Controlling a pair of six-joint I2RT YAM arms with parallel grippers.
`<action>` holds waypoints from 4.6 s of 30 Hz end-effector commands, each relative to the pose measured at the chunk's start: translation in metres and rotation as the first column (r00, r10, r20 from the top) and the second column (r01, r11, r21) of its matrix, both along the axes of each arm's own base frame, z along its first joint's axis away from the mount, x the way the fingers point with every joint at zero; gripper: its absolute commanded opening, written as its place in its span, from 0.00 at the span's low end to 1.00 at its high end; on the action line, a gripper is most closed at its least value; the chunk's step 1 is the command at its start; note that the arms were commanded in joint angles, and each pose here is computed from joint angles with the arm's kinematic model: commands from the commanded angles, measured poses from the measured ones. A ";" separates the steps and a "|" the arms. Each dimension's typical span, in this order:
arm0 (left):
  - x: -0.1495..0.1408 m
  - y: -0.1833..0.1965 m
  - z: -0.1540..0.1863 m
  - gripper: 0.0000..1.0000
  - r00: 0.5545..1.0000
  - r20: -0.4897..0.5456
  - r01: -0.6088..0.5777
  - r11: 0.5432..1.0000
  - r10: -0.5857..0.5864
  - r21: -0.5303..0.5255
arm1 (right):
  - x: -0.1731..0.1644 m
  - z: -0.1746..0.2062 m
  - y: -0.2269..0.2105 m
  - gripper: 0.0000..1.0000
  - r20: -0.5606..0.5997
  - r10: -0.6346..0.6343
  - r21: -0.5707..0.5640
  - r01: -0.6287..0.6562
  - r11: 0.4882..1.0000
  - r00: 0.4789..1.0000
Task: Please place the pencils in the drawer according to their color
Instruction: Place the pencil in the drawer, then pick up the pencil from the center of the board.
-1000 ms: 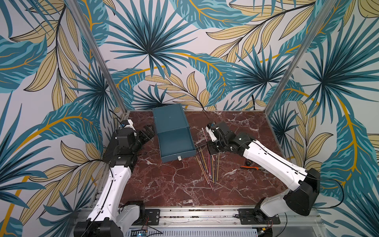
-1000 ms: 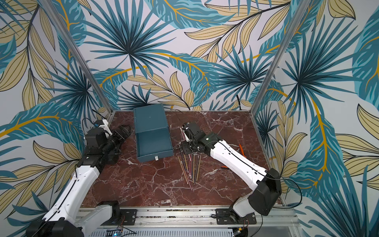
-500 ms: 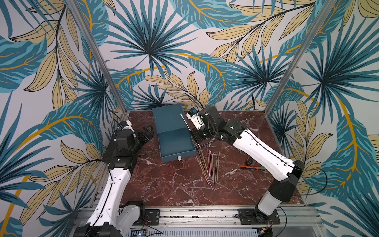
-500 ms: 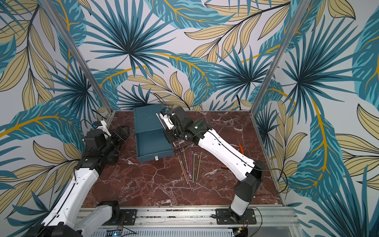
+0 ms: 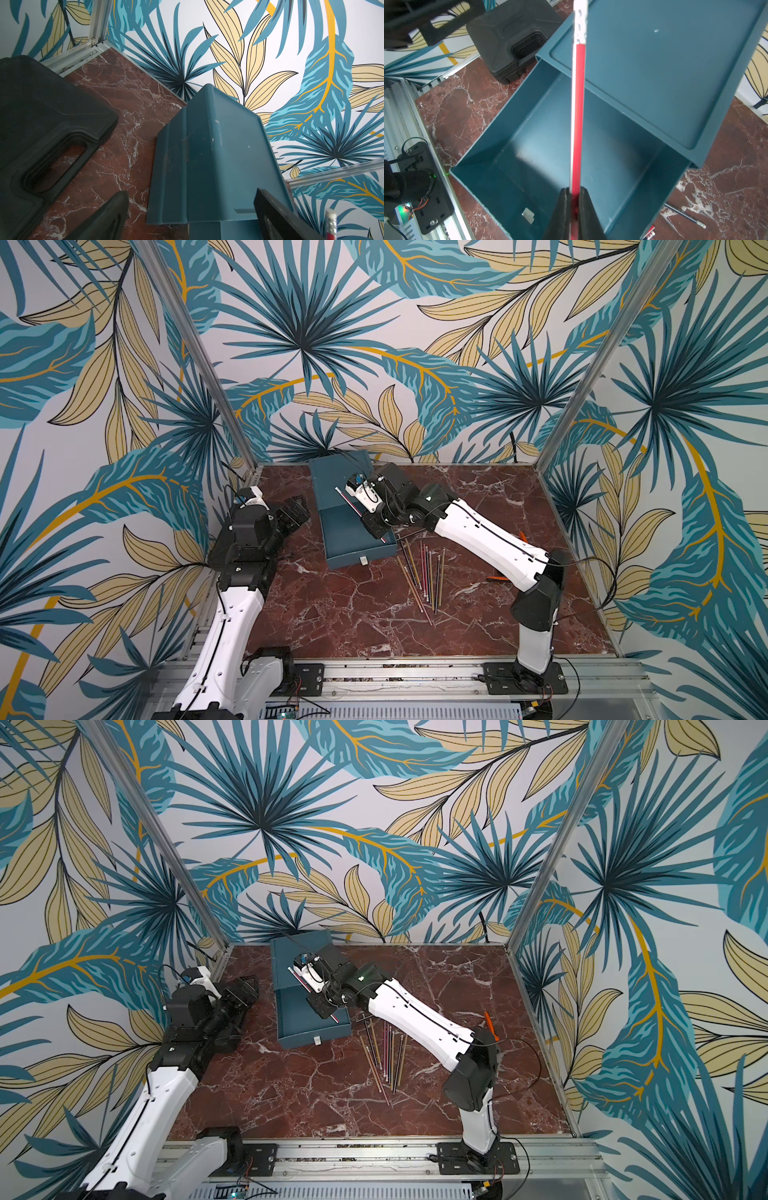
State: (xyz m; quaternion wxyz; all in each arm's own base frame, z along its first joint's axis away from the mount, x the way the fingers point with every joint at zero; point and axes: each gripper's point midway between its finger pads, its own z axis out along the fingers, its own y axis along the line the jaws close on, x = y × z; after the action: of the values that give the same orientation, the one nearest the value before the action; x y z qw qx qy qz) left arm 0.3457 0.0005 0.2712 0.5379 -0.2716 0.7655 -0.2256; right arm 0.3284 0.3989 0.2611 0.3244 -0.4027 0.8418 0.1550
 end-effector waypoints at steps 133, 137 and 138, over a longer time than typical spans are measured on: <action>-0.007 0.011 -0.009 1.00 0.999 -0.023 -0.033 0.998 0.034 0.047 | -0.017 -0.254 -0.181 0.00 -0.289 -0.798 -0.406 0.687 0.603 0.529; -0.007 0.011 -0.009 1.00 0.999 -0.022 -0.034 0.998 0.035 0.046 | -0.014 -0.240 -0.181 0.00 -0.276 -0.793 -0.376 0.698 0.609 0.543; -0.007 0.011 -0.009 1.00 0.999 -0.022 -0.033 0.998 0.034 0.047 | -0.014 -0.237 -0.181 0.00 -0.274 -0.791 -0.369 0.699 0.612 0.548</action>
State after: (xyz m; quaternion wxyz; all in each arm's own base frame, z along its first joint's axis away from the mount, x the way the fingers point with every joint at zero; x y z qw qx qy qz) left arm 0.3425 0.0037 0.2608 0.5300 -0.2720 0.7757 -0.2085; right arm 0.3119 0.2289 0.0201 0.1138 0.0061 0.9935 0.0029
